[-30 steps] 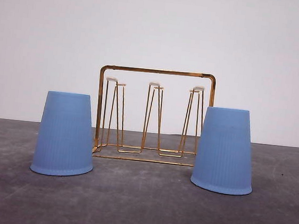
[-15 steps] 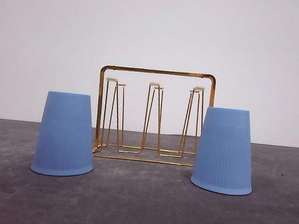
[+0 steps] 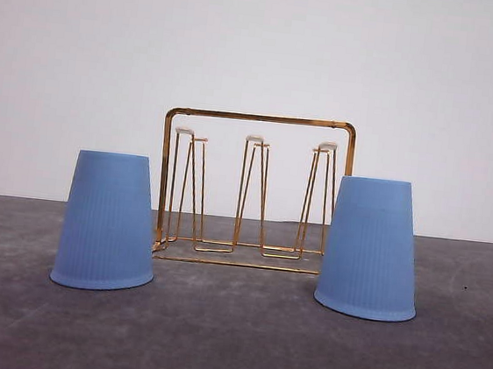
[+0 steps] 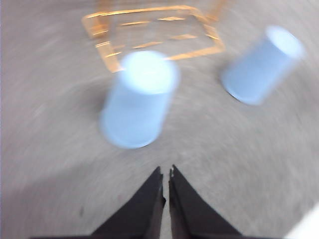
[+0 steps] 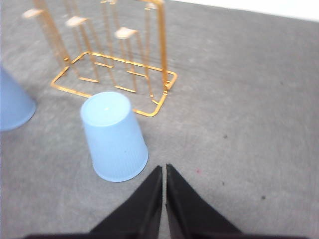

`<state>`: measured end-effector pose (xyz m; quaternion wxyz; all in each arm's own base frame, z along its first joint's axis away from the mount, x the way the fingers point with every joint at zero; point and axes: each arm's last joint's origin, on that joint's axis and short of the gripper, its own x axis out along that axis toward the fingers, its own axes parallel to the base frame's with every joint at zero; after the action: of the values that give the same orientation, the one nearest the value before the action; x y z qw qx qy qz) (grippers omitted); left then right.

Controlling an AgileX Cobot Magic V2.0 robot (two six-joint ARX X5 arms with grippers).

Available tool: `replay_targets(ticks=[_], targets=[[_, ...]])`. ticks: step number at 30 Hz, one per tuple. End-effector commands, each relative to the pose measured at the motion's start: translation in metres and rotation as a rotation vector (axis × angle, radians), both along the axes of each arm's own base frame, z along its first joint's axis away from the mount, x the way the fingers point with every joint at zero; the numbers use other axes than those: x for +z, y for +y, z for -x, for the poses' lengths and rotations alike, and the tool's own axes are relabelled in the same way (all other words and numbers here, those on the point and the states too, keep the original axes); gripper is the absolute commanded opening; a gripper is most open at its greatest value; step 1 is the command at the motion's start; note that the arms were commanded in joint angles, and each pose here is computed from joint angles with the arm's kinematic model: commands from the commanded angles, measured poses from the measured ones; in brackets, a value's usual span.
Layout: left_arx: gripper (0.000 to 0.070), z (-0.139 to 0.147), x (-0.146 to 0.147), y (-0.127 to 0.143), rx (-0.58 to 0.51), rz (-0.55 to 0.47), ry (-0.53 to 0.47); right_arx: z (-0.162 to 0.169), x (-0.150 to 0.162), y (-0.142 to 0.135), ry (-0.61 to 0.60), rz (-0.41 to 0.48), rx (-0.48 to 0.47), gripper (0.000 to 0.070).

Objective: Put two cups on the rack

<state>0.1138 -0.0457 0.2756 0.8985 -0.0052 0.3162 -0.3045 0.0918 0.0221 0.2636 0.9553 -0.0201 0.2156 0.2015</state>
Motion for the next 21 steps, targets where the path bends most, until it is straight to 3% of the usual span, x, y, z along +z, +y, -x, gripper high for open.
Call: replay_targets(ticks=[1, 3, 4, 6, 8, 9, 15, 21], targets=[[0.0010, -0.003, 0.007, -0.005, -0.121, -0.087, -0.116, 0.000, 0.004, 0.002, -0.048, 0.067, 0.044, 0.0009], [0.0089, -0.005, 0.008, -0.010, -0.197, -0.132, -0.180, 0.000, 0.004, 0.003, -0.056, 0.082, 0.067, 0.0063], [0.0160, -0.006, 0.008, -0.012, -0.223, -0.147, -0.208, 0.001, 0.004, 0.004, -0.058, 0.086, 0.074, 0.0126], [0.0368, -0.009, 0.010, -0.015, -0.243, -0.147, -0.245, 0.001, 0.004, 0.004, -0.061, 0.088, 0.077, 0.0318], [0.0487, -0.012, 0.011, -0.017, -0.244, -0.138, -0.261, 0.000, 0.005, 0.004, -0.068, 0.086, 0.076, 0.0453], [0.0510, -0.013, 0.011, -0.018, -0.240, -0.130, -0.260, 0.000, 0.005, 0.004, -0.073, 0.083, 0.075, 0.0485], [0.0518, -0.030, 0.005, -0.024, -0.183, -0.087, -0.174, -0.001, 0.008, 0.004, -0.093, 0.054, 0.063, 0.0486], [0.0525, -0.065, -0.010, -0.038, -0.149, -0.103, -0.158, -0.001, 0.009, 0.004, -0.102, 0.050, 0.061, 0.0486]])
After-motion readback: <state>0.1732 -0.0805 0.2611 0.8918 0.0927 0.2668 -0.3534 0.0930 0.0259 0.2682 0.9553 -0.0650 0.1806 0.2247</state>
